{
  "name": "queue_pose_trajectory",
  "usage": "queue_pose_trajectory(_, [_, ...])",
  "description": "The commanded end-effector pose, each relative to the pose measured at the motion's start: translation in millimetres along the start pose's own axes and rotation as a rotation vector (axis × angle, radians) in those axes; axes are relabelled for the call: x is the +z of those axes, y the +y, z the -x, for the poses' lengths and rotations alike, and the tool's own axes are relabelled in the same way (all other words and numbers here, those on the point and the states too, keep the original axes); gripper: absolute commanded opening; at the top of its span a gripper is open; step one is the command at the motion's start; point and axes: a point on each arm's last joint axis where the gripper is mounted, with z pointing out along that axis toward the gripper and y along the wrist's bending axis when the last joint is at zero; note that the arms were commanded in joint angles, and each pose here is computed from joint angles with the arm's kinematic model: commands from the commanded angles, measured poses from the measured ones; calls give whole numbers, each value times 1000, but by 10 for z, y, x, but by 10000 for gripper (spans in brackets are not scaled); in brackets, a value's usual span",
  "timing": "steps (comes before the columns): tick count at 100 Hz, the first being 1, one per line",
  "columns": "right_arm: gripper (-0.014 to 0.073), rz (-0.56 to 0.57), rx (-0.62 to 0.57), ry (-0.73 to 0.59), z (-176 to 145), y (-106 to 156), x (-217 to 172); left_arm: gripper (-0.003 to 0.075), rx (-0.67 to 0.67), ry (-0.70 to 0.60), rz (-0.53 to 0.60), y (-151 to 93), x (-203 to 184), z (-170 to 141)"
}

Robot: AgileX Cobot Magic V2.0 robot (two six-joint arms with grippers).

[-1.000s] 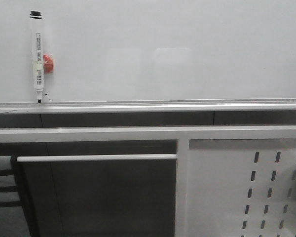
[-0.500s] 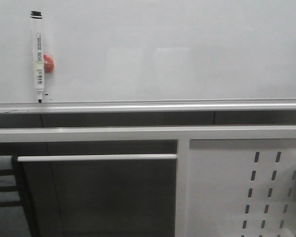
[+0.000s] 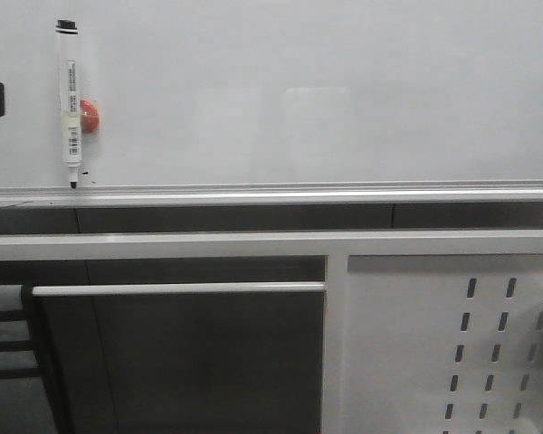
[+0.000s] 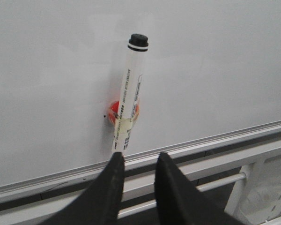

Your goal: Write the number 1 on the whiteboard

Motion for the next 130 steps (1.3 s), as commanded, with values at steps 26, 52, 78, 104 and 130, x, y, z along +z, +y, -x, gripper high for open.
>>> queue_pose_trajectory(26, [-69, 85, -29, -85, 167, 91, 12, 342, 27, -162, -30, -119, 227, 80])
queue_pose_trajectory(52, [-69, 92, -35, -88, 170, 98, 11, 372, 23, -172, -14, -154, 406, -78])
queue_pose_trajectory(78, [-69, 98, -45, -89, 170, 104, 10, 424, 36, -183, 4, -159, 551, -244])
queue_pose_trajectory(104, [-69, 109, -49, -96, 176, 114, 8, 423, 23, -212, 58, -118, 609, -310])
queue_pose_trajectory(130, [-69, 126, -55, -107, 185, 130, 6, 422, 25, -245, 68, -134, 772, -313])
